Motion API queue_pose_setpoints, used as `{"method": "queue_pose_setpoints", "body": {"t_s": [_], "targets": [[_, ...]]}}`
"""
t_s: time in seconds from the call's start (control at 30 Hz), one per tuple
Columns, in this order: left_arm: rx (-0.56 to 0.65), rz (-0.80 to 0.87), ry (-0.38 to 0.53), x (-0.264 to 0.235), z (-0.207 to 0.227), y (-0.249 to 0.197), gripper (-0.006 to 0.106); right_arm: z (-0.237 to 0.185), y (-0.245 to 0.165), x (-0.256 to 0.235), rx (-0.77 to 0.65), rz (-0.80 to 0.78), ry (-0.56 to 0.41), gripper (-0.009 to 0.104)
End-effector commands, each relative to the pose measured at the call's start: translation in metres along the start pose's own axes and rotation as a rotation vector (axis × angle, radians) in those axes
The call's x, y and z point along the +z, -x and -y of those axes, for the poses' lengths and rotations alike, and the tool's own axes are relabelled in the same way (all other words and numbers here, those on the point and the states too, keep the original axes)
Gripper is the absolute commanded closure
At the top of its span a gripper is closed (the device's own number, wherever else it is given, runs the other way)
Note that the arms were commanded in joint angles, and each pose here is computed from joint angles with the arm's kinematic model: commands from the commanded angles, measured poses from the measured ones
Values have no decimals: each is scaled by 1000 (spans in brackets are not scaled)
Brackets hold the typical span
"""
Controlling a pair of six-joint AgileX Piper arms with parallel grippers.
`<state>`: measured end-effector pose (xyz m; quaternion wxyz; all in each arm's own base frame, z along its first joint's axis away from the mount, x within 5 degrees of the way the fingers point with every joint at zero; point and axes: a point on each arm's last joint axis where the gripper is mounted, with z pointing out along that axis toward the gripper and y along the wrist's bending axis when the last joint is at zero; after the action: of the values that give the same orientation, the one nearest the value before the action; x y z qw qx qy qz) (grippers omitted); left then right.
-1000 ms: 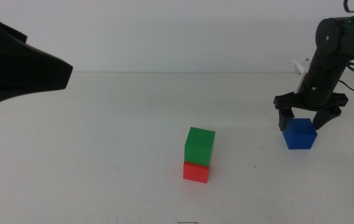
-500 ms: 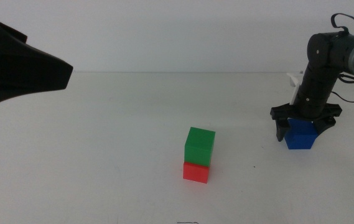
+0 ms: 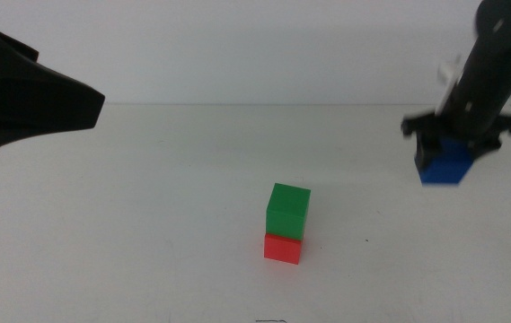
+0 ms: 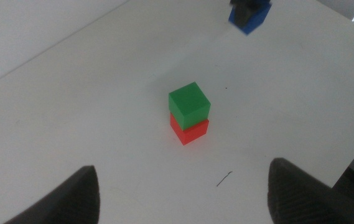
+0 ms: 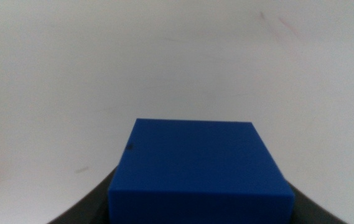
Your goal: Stack red cubes first, then green, then blue cubes in a specific spot.
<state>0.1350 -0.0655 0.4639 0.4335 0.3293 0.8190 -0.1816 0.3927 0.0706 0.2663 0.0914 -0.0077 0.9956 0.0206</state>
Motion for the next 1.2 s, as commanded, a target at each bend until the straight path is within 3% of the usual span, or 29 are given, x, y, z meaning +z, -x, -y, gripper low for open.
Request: {"method": "queue_pose_setpoints", "body": {"t_s": [0.0, 0.17, 0.3, 0.6, 0.93, 1.17], "targets": [[-9, 86, 2, -6, 3, 10, 9, -7, -25, -71, 14, 98, 22, 96], [-9, 86, 2, -6, 3, 10, 9, -20, -52, -121, 82, 216, 69, 96], [-9, 86, 2, -6, 3, 10, 9, -31, -62, -133, 87, 238, 94, 96], [-9, 86, 2, -6, 3, 10, 9, -86, -83, -130, -9, 223, 103, 96], [-9, 86, 2, -6, 3, 10, 9, -162, -69, -110, 21, 189, 172, 96], [-9, 86, 2, -6, 3, 10, 9, -183, -65, -81, 15, 126, 155, 96]]}}
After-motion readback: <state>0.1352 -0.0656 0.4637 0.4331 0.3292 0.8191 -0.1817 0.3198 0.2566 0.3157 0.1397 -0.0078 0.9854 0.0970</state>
